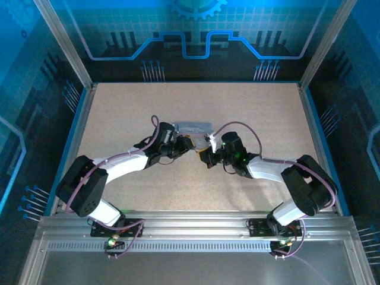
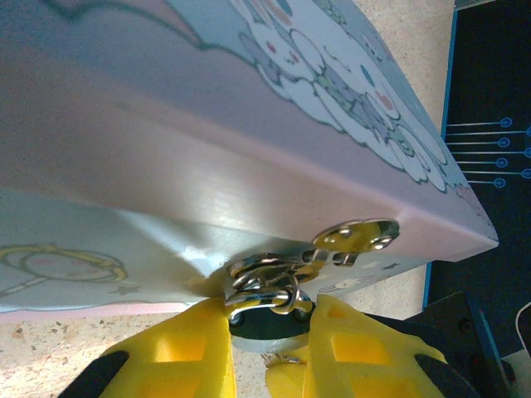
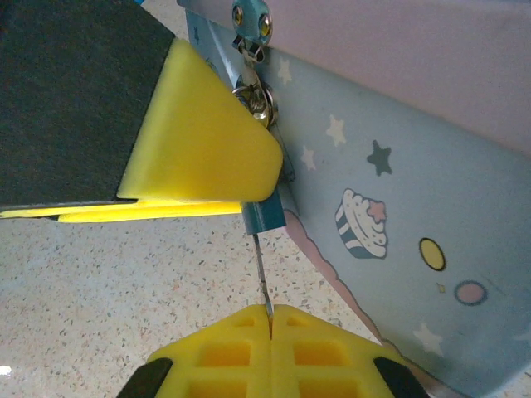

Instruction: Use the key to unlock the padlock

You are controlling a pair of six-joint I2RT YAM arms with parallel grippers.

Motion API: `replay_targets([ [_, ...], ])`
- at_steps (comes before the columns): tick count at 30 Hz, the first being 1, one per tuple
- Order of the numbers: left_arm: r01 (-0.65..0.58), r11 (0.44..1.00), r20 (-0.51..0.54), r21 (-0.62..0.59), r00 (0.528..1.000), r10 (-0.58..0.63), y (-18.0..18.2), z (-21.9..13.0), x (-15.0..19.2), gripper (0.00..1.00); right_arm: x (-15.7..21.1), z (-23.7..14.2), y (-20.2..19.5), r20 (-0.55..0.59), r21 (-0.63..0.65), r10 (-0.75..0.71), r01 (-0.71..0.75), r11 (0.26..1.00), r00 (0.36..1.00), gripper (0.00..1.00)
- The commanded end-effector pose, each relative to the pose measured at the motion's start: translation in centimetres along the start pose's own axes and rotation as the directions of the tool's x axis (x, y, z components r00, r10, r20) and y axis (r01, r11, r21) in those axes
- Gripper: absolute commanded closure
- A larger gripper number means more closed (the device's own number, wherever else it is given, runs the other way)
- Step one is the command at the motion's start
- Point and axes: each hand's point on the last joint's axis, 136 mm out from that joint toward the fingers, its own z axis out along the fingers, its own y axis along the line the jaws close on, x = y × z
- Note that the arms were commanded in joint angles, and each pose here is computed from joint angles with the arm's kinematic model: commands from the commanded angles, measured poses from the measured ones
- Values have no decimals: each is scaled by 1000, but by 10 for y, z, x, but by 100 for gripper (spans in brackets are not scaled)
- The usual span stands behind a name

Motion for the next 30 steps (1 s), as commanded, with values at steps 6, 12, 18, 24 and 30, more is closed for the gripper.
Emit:
replay_targets([
  [6,-28,996,30,89,999,26,-28,-4,-7,91,-15,-1,0,41,-2,-1,1,1000,999,100],
  [12,-28,996,28,84,999,25,-26,-3,-6,91,-15,-1,-3,41,4,4,-4,1000,999,100],
  [18,-27,996,30,85,999,24,-27,-3,-7,91,-15,-3,-6,38,13,12,-13,1000,999,100],
  [24,-26,996,29,86,999,23,-27,-3,-7,91,-16,-3,-6,47,8,18,-18,1000,999,100],
  [30,-25,996,27,86,999,23,-26,-3,-6,91,-21,-4,-3,65,-10,19,-18,1000,998,100],
])
